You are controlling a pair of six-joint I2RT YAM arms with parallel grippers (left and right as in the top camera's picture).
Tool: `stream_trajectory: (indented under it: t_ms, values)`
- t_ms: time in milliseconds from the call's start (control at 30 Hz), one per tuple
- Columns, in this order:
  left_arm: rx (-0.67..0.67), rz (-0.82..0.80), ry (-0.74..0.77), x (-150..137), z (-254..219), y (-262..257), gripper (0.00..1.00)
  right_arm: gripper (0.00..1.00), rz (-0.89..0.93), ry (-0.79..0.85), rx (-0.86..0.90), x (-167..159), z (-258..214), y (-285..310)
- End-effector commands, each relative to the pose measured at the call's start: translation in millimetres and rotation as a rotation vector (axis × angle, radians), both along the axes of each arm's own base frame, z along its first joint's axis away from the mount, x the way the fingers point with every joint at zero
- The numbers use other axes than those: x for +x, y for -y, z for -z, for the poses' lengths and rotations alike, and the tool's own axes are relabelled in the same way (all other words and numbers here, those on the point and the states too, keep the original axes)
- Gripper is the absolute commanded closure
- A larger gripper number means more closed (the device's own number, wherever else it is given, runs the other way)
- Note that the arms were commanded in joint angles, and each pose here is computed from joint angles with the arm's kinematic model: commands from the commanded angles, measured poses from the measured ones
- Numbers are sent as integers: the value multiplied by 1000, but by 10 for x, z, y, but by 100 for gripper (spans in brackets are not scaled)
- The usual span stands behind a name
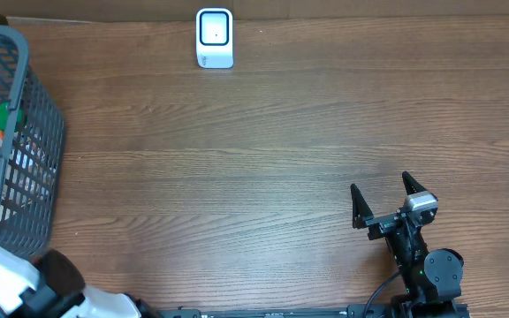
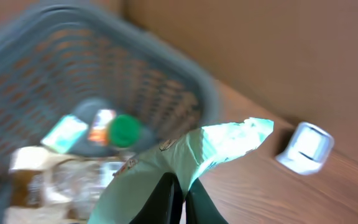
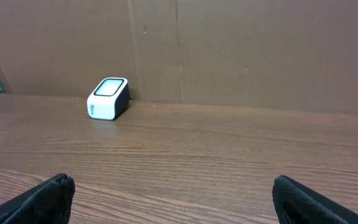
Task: Scan the item barcode
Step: 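Carry the wipes pack with the left gripper to the scanner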
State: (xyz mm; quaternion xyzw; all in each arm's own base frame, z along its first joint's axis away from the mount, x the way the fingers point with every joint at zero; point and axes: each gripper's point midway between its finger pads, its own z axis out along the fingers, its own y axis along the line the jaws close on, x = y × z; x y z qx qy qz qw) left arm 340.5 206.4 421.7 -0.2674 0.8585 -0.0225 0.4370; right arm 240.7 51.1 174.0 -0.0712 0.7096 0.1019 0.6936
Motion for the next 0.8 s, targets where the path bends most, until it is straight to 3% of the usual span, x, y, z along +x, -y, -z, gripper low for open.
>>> stream_trajectory:
  t_ms: [0, 133, 400, 567, 767]
  values:
    - [-36, 156, 101, -44, -374, 780, 96, 0, -3, 4, -1, 0, 18, -3]
    - [-77, 328, 21, -23, -222, 1422, 96, 0, -3, 3, -1, 0, 20, -3]
    - [-30, 719, -237, 82, 472, 2479, 96, 0, -3, 4, -1, 0, 19, -3]
    - [22, 1005, -395, 148, 1147, 3154, 96, 0, -3, 4, -1, 0, 19, -3]
    - [67, 1165, -572, 208, 2035, 3667, 96, 0, -3, 3, -1, 0, 20, -3]
